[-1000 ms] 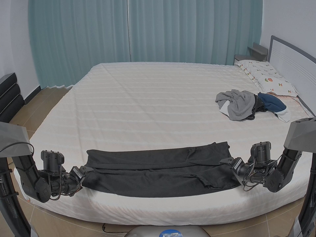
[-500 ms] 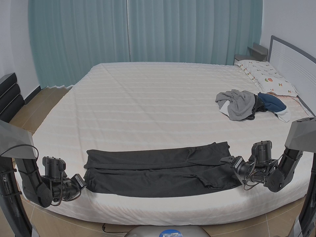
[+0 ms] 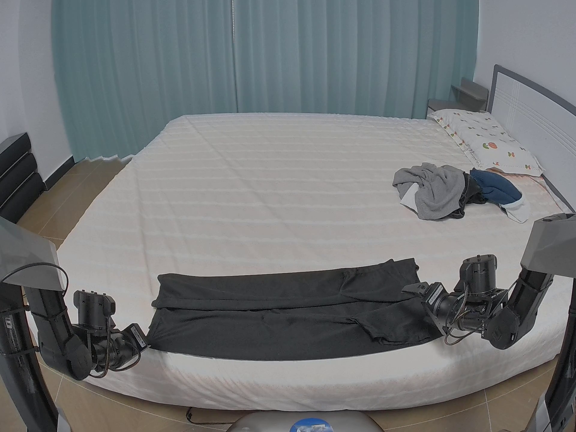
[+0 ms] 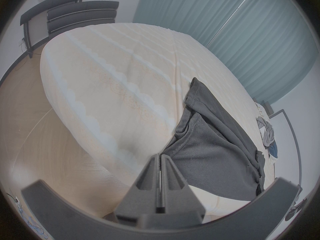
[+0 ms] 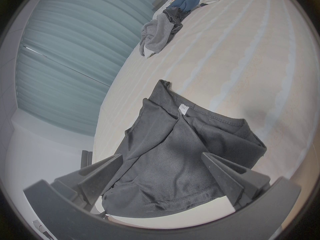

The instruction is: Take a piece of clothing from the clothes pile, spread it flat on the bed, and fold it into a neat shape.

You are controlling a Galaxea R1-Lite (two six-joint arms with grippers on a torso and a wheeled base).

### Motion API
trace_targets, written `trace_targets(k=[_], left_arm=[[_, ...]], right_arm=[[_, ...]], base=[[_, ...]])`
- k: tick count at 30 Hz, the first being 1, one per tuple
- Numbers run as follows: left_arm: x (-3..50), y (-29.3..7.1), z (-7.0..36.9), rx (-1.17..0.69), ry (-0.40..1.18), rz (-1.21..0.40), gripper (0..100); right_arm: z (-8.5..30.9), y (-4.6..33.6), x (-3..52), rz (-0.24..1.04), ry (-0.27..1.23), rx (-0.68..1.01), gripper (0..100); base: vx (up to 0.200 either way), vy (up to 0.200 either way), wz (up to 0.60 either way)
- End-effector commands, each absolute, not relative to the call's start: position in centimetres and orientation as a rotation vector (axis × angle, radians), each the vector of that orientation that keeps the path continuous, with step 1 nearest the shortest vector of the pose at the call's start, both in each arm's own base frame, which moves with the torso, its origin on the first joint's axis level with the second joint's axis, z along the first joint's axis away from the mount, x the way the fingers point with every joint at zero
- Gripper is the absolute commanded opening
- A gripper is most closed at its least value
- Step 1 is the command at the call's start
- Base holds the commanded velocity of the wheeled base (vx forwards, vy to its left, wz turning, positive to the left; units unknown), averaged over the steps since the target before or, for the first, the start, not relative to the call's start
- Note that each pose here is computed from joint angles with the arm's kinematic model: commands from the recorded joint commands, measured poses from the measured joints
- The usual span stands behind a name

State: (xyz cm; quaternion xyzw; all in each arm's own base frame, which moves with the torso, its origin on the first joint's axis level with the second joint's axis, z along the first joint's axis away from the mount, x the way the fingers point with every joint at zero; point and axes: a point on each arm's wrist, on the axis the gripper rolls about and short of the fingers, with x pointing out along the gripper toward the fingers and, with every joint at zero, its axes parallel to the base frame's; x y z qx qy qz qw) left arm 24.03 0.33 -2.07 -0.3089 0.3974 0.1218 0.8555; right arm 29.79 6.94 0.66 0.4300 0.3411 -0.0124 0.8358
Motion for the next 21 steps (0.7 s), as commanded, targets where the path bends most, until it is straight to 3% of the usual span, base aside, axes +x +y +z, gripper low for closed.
trace_targets(k=[1,3,4,12,21], left_arm=[[24.1,0.3,-2.1,-0.651,0.833,0.258,0],[24.1,0.5,-2.0,-0.654,0.826,0.261,0],[24.1,0.5,-2.0,-0.654,0.824,0.261,100],[24.4,0.6,-1.6,-0.664,0.797,0.260,100],[27.0,1.1,1.7,-0.701,0.589,0.193,100]], right_arm=[[0.7,6.9,29.8,-0.026,0.722,0.911,100],[0.7,6.9,29.8,-0.026,0.723,0.909,100],[0.6,6.9,29.7,-0.027,0.724,0.908,100],[0.6,6.9,29.6,-0.025,0.730,0.904,100],[0.8,5.6,30.1,-0.044,0.705,0.938,100]], base=[[0.000,0.000,0.00],[0.000,0.000,0.00],[0.000,0.000,0.00],[0.000,0.000,0.00],[0.000,0.000,0.00]])
